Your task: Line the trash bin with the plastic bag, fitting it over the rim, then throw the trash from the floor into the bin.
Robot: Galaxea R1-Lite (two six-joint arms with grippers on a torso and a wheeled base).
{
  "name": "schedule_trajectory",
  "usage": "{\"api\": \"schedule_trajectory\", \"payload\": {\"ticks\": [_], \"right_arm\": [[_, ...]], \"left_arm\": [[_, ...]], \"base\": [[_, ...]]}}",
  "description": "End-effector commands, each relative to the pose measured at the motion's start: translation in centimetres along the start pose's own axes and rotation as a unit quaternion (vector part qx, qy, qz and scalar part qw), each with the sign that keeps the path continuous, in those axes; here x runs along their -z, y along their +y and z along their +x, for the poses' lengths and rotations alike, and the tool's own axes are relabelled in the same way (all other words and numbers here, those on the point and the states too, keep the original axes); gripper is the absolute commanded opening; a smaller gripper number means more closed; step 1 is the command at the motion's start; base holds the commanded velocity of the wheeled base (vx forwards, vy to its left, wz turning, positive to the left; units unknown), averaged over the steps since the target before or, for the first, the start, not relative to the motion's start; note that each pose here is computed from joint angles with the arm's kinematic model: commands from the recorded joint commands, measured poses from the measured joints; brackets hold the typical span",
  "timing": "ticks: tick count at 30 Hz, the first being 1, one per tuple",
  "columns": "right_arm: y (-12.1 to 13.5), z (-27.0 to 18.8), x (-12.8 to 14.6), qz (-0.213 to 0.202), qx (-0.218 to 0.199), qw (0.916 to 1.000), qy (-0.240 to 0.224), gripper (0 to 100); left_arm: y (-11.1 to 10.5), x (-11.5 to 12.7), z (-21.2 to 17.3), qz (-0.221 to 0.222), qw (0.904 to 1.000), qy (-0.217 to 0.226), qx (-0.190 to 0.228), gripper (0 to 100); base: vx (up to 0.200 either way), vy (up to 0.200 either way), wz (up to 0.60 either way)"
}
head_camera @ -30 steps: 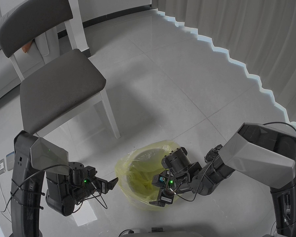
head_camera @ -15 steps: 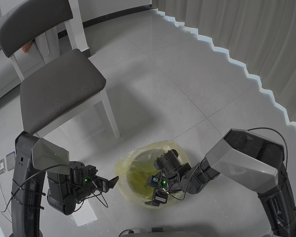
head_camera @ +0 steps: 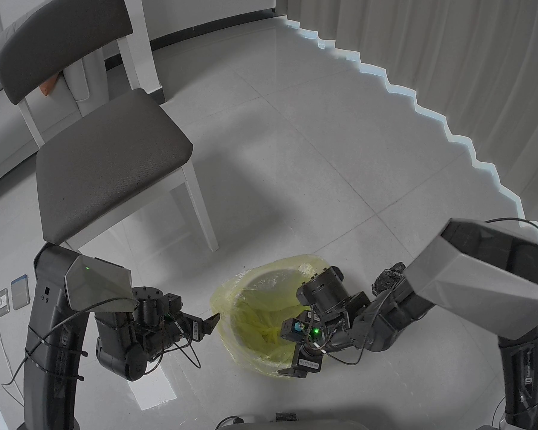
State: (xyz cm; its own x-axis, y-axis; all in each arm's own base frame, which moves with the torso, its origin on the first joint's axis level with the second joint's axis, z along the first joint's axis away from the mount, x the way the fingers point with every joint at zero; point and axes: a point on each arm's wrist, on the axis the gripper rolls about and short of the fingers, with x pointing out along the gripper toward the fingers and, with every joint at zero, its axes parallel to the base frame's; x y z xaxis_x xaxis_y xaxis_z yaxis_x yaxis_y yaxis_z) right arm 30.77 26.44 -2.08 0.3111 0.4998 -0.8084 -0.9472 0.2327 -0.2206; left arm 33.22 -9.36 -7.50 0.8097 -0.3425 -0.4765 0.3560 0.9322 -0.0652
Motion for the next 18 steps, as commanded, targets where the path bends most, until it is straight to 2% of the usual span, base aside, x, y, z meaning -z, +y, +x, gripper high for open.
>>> {"api": "schedule_trajectory", "payload": {"ticks": [1, 5, 6, 7, 9, 12, 13, 14, 18], "right_arm": [[-0.4, -8.1, -0.8, 0.000, 0.045, 0.9981, -0.043, 100], [-2.9, -12.8, 0.5, 0.032, 0.102, 0.9923, -0.063, 100], [-4.6, -14.4, 1.9, 0.057, 0.132, 0.9876, -0.062, 100], [-5.3, -14.9, 2.4, 0.067, 0.142, 0.9857, -0.062, 100], [-7.8, -16.4, 5.3, 0.110, 0.177, 0.9766, -0.051, 100], [-10.0, -17.6, 8.4, 0.151, 0.203, 0.9667, -0.039, 100], [-10.0, -17.6, 8.4, 0.151, 0.203, 0.9667, -0.039, 100], [-11.5, -17.1, 10.8, 0.184, 0.206, 0.9608, -0.029, 100], [-14.1, -15.1, 15.1, 0.232, 0.207, 0.9506, -0.004, 100]], "left_arm": [[0.1, -0.4, 1.7, 0.001, 1.0000, -0.004, -0.003, 100], [0.1, -0.5, 2.3, 0.001, 1.0000, 0.006, -0.003, 100], [0.0, -0.7, 2.5, 0.002, 0.9999, 0.014, -0.002, 100], [0.0, -0.8, 2.5, 0.002, 0.9998, 0.018, -0.002, 100], [-0.1, -1.0, 2.8, 0.006, 0.9996, 0.027, 0.000, 100], [-0.3, -1.4, 2.4, 0.003, 0.9998, 0.019, 0.001, 100], [-0.3, -1.4, 2.4, 0.003, 0.9998, 0.019, 0.001, 100], [-0.3, -2.0, 1.3, 0.000, 0.9999, 0.012, 0.000, 100], [-0.4, -2.6, -0.9, -0.011, 0.9999, -0.004, 0.001, 100]], "base": [[0.000, 0.000, 0.00], [0.000, 0.000, 0.00], [0.000, 0.000, 0.00], [0.000, 0.000, 0.00], [0.000, 0.000, 0.00], [0.000, 0.000, 0.00], [0.000, 0.000, 0.00], [0.000, 0.000, 0.00], [0.000, 0.000, 0.00]]}}
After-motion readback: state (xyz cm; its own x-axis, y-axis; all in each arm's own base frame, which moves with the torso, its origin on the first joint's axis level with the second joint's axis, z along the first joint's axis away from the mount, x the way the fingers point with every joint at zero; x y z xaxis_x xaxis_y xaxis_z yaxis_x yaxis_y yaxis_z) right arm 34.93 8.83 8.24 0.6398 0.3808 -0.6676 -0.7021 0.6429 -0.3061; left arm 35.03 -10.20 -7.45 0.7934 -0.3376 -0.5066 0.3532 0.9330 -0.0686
